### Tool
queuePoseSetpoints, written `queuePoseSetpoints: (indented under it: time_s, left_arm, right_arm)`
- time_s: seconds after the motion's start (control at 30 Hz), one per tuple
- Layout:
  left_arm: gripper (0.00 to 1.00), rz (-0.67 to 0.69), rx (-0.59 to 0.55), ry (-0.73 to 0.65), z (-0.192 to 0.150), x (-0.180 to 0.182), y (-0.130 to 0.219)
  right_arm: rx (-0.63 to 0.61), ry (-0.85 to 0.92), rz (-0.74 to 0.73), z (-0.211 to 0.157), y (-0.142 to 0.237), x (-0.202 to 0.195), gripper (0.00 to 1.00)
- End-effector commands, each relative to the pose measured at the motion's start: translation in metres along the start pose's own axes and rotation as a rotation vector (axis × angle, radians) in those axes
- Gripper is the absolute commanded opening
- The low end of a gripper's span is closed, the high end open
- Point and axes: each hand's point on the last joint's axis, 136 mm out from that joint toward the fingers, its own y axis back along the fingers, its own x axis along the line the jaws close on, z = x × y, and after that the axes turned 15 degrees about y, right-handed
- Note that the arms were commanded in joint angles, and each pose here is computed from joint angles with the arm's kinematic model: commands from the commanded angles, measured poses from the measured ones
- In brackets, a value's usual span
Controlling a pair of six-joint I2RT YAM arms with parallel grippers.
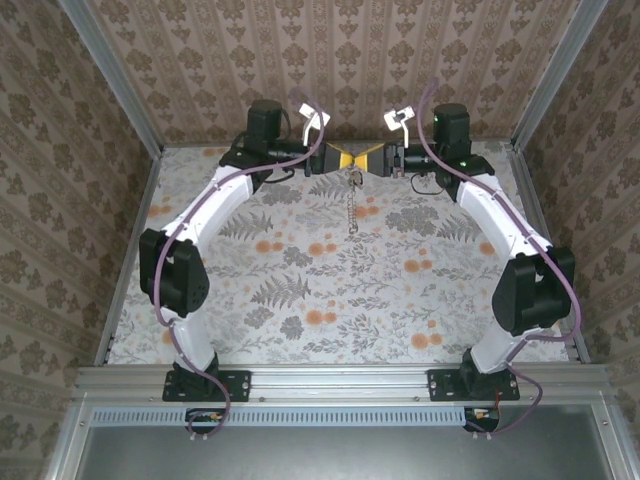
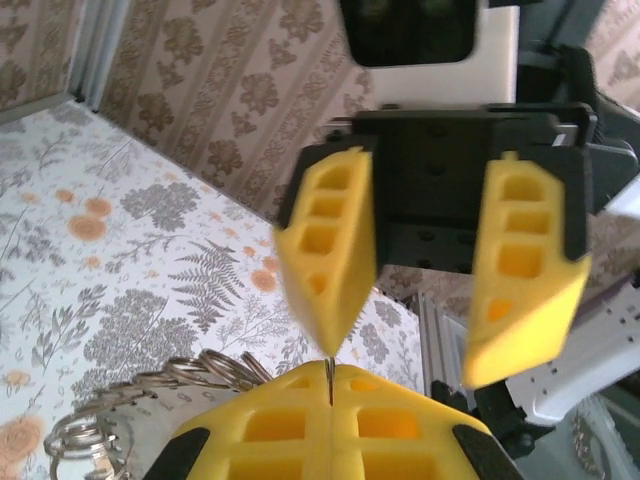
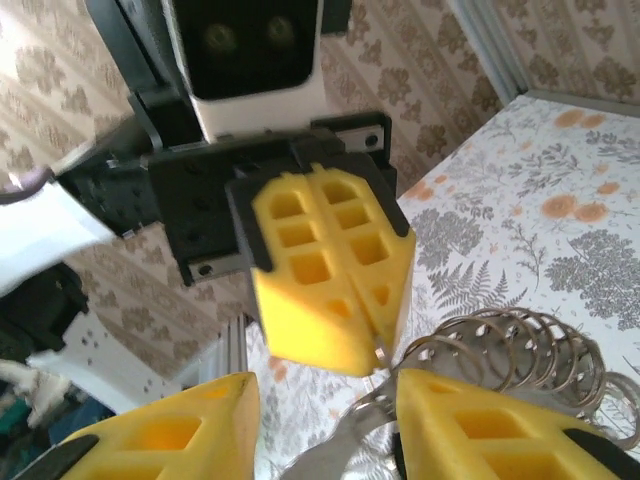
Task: Put the keys on the keyring
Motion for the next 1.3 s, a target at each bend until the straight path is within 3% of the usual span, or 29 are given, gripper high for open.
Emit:
queuePoseSetpoints:
  time_s: [0.0,0.23,0.47,0.73,1.27]
  left_arm:
    - [0.0,-0.018,-0.131,-0.057,0.034,-0.03,0.022]
    - [0.0,-0.084,-0.192,0.009,0.042,-0.036,0.025]
    - [0.0,-0.135,-0.215,0.047,0.045,-0.042,0.026]
    - [0.0,-0.169,-0.216,0.072,0.048,-0.046,0.023]
    - [0.0,-0.173,-0.203,0.088,0.046,-0.044,0.018]
  right_arm:
    - [-0.122,0.071,-0.064,0.034,0.018,0.008,0.43]
    - [-0.219,0.011,-0.186,0.02,0.028,-0.019,0.44]
    - [-0.259,-0.023,-0.131,0.009,0.023,-0.022,0.5]
    - [-0.23,-0.008,-0.046,0.004,0.008,-0.011,0.62]
    - [-0.193,0.006,-0.037,0.008,-0.015,-0.015,0.64]
